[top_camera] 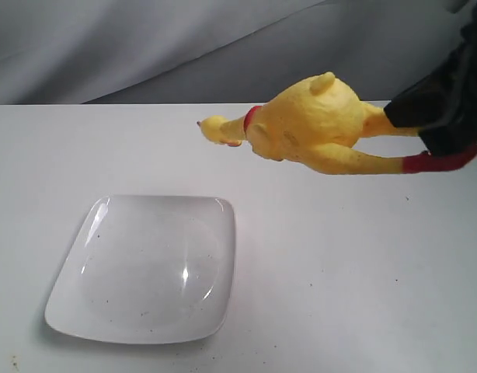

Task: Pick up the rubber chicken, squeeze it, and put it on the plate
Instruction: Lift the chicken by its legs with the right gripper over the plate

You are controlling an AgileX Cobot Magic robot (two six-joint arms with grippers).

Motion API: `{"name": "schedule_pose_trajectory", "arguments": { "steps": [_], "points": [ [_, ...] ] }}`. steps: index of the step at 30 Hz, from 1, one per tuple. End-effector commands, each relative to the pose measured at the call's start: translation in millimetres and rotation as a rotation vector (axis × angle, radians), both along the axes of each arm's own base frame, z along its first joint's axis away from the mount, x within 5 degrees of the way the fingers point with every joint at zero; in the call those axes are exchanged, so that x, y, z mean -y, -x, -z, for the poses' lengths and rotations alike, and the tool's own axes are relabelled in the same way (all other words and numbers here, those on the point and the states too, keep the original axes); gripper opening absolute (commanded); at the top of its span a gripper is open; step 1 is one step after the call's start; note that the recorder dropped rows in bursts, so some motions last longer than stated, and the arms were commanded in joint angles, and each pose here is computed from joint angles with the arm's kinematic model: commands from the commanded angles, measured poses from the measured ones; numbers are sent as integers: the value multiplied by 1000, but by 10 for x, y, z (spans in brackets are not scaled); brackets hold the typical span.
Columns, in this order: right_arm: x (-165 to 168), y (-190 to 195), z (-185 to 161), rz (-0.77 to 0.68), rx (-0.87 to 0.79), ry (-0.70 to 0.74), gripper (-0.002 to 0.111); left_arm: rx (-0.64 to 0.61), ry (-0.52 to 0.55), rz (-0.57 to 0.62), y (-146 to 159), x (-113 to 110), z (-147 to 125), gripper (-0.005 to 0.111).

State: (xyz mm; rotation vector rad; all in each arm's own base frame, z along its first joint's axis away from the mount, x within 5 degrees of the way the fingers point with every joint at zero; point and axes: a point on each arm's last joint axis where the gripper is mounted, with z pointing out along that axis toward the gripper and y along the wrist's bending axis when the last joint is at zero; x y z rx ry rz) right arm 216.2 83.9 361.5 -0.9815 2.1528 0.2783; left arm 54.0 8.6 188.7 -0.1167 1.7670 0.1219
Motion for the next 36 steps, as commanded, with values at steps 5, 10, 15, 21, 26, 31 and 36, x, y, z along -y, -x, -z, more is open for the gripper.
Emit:
{"name": "schedule_pose_trajectory", "arguments": {
  "steps": [5,10,15,21,26,31,36],
  "points": [
    [15,446,60,-33,19,-120,0,2,8,-1,0,1,13,0],
    [-14,508,200,-57,-5,-166,0,2,8,-1,0,1,13,0],
    [-51,535,318,-94,-27,-199,0,2,8,-1,0,1,13,0],
    [-47,521,313,-85,-12,-200,0,2,8,-1,0,1,13,0],
    [-47,521,313,-85,-12,-200,0,2,8,-1,0,1,13,0],
    [-46,518,311,-84,-8,-199,0,126,-155,3,-15,-14,-121,0],
    [-46,516,309,-82,-6,-201,0,426,-196,34,6,36,-391,0]
  ]
}}
